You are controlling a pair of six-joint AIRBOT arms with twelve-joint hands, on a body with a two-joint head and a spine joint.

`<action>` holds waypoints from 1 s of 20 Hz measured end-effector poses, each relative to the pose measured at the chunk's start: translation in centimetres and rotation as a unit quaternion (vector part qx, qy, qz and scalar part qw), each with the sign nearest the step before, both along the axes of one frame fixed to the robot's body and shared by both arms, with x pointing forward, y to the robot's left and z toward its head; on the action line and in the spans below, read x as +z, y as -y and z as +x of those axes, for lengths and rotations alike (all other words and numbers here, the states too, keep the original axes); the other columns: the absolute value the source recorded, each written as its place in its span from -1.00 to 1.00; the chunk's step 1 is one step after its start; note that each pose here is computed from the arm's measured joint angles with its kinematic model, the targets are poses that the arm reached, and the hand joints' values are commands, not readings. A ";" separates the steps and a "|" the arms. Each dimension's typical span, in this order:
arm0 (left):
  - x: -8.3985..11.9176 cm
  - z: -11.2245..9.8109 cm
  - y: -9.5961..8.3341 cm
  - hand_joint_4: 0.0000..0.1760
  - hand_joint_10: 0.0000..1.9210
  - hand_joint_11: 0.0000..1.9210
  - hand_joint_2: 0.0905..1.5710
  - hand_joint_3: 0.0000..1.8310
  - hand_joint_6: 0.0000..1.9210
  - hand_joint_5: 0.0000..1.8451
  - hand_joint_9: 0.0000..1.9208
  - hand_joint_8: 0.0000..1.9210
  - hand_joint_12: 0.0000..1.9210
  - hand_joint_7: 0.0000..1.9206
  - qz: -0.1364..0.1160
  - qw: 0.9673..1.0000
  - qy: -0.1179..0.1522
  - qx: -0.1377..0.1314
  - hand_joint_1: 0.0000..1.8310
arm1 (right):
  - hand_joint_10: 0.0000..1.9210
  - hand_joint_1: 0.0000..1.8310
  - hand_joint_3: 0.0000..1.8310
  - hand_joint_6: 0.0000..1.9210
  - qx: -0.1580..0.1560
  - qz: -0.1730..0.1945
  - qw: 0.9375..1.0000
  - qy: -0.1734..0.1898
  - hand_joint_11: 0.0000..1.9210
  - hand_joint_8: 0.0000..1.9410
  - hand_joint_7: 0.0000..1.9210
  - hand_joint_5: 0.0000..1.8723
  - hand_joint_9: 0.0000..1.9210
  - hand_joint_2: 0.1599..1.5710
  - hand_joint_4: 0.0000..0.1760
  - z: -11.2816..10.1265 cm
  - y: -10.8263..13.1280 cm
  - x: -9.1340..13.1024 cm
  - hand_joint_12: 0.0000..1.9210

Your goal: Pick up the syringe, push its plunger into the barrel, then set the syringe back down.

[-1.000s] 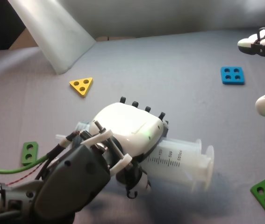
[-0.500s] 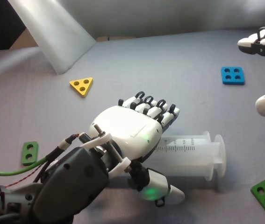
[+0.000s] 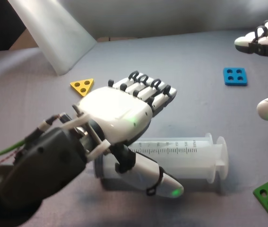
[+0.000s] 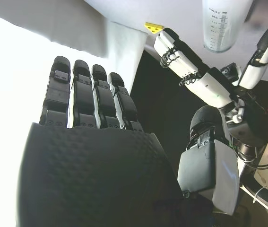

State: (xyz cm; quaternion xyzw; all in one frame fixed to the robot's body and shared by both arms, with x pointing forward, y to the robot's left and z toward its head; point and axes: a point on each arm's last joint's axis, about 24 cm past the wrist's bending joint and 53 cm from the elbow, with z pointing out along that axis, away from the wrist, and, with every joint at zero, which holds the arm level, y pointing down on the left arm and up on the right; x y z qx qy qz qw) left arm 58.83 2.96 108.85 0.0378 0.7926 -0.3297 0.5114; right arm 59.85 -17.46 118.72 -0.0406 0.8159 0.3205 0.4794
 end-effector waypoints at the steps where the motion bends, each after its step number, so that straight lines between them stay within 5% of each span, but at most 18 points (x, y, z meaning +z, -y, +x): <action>1: 0.6 0.0 -0.2 -1.00 -1.00 -1.00 -0.23 -1.00 -1.00 -1.00 -1.00 -1.00 -1.00 -1.00 -0.003 1.000 0.000 -0.009 -0.59 | -1.00 -1.00 -1.00 -1.00 0.010 -0.007 1.000 0.014 -1.00 -1.00 -1.00 -1.00 -1.00 0.23 -1.00 -0.1 -0.2 0.4 -1.00; 8: 6.4 0.3 -0.2 -1.00 -1.00 -1.00 0.02 -0.98 -1.00 -1.00 -1.00 -1.00 -1.00 -1.00 -0.014 0.996 0.026 -0.081 -1.00 | -1.00 -1.00 -1.00 -1.00 0.060 -0.044 0.994 0.084 -1.00 -1.00 -1.00 -1.00 -1.00 0.20 -1.00 -0.6 -1.0 2.5 -1.00; 12: 9.7 -0.4 0.2 -1.00 -0.99 -0.94 0.73 -0.97 -0.99 -0.86 -0.95 -0.99 -0.97 -0.91 -0.004 0.991 0.052 -0.127 -1.00 | -1.00 -1.00 -0.98 -1.00 0.079 -0.037 0.992 0.095 -1.00 -1.00 -1.00 -1.00 -1.00 0.28 -1.00 -1.3 -1.2 3.3 -1.00; 15: 12.5 -0.5 -0.1 -1.00 -0.99 -0.91 0.81 -0.99 -0.99 -0.78 -0.86 -1.00 -0.92 -0.83 -0.012 0.987 0.075 -0.143 -1.00 | -1.00 -1.00 -0.98 -1.00 0.106 -0.044 0.984 0.134 -1.00 -1.00 -1.00 -1.00 -1.00 0.28 -1.00 -1.9 -1.8 4.6 -1.00; 16: 12.9 -0.6 -0.2 -1.00 -1.00 -0.97 0.86 -1.00 -0.98 -0.71 -0.79 -0.99 -0.65 -0.76 -0.015 0.986 0.076 -0.148 -1.00 | -1.00 -1.00 -0.97 -0.99 0.107 -0.043 0.984 0.136 -1.00 -1.00 -1.00 -0.99 -1.00 0.32 -1.00 -2.0 -1.8 4.7 -1.00; 18: 12.7 -0.3 -0.4 -1.00 -0.86 -0.88 0.99 -0.98 -0.94 -0.39 -0.39 -0.92 0.23 -0.37 -0.010 0.986 0.068 -0.151 -1.00 | -0.98 -1.00 -0.99 -0.97 0.104 -0.029 0.985 0.132 -0.87 -1.00 -0.68 -0.60 -0.79 0.59 -1.00 -2.0 -1.8 5.0 -0.87; 19: 12.7 -0.2 -0.5 -1.00 0.28 -0.76 0.96 -1.00 0.59 -0.56 -0.51 0.01 0.76 -0.42 -0.009 0.986 0.067 -0.151 -0.43 | -0.88 -0.98 -1.00 -0.81 0.105 -0.024 0.985 0.132 -0.95 -0.90 -0.41 -0.39 -0.54 0.74 -1.00 -2.1 -1.9 5.1 -0.17; 20: 12.8 0.0 -0.6 -1.00 0.84 -0.66 0.95 -1.00 0.92 -0.60 -0.56 0.66 0.95 -0.54 -0.006 0.986 0.068 -0.151 -0.32 | -0.46 -0.95 -1.00 -0.24 0.105 -0.024 0.985 0.132 -0.97 -0.45 -0.42 -0.48 -0.51 0.78 -1.00 -2.1 -1.9 5.1 0.29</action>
